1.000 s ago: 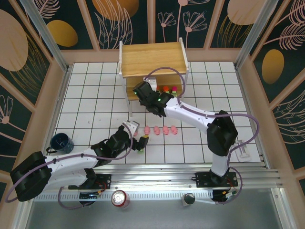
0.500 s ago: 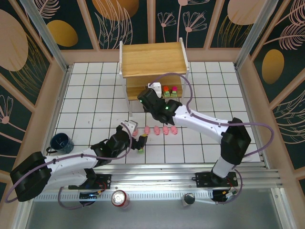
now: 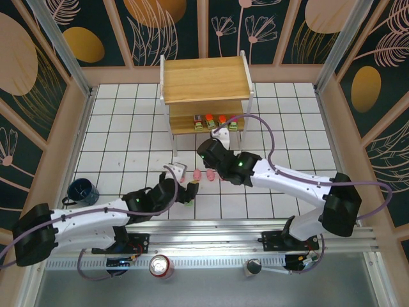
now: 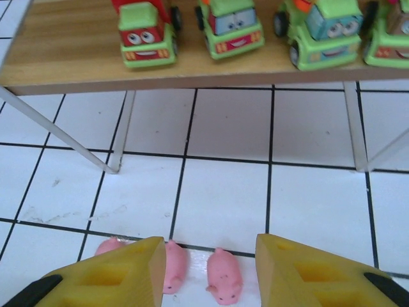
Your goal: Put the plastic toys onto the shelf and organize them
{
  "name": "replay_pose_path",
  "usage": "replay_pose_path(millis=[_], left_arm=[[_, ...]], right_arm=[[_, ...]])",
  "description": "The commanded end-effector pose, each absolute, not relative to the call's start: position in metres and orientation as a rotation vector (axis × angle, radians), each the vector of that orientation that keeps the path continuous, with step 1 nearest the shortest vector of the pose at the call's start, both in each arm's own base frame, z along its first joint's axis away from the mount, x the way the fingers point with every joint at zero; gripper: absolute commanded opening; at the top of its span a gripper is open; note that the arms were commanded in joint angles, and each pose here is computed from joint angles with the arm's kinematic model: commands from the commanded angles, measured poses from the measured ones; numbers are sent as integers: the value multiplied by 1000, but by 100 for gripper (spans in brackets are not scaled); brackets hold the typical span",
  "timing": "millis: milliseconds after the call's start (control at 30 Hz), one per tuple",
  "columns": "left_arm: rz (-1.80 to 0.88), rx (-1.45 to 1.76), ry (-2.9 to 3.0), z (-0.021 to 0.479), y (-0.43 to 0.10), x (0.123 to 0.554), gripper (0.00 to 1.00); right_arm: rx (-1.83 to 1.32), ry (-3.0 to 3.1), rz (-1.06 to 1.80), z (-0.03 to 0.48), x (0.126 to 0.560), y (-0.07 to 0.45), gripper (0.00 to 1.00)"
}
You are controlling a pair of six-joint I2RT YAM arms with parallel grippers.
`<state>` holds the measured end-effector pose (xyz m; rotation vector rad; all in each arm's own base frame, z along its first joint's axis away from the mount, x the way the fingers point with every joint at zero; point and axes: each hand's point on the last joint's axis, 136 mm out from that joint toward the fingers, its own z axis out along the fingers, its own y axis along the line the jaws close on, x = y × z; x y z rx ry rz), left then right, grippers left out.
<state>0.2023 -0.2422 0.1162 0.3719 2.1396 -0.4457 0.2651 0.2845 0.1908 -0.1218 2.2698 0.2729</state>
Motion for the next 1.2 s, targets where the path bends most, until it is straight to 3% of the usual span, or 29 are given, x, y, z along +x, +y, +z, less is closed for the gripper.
replay_pose_path(millis=[0, 367, 1167], left_arm=[[-397, 324, 2211, 109, -247, 195, 73], [-335, 152, 2396, 87, -259, 170, 67], [-260, -36, 2527, 51, -248, 157, 58]], right_arm=[[-76, 2272, 243, 189, 258, 266, 42], [-48, 2307, 224, 170, 241, 238, 42], [-41, 2327, 242, 154, 230, 226, 42]])
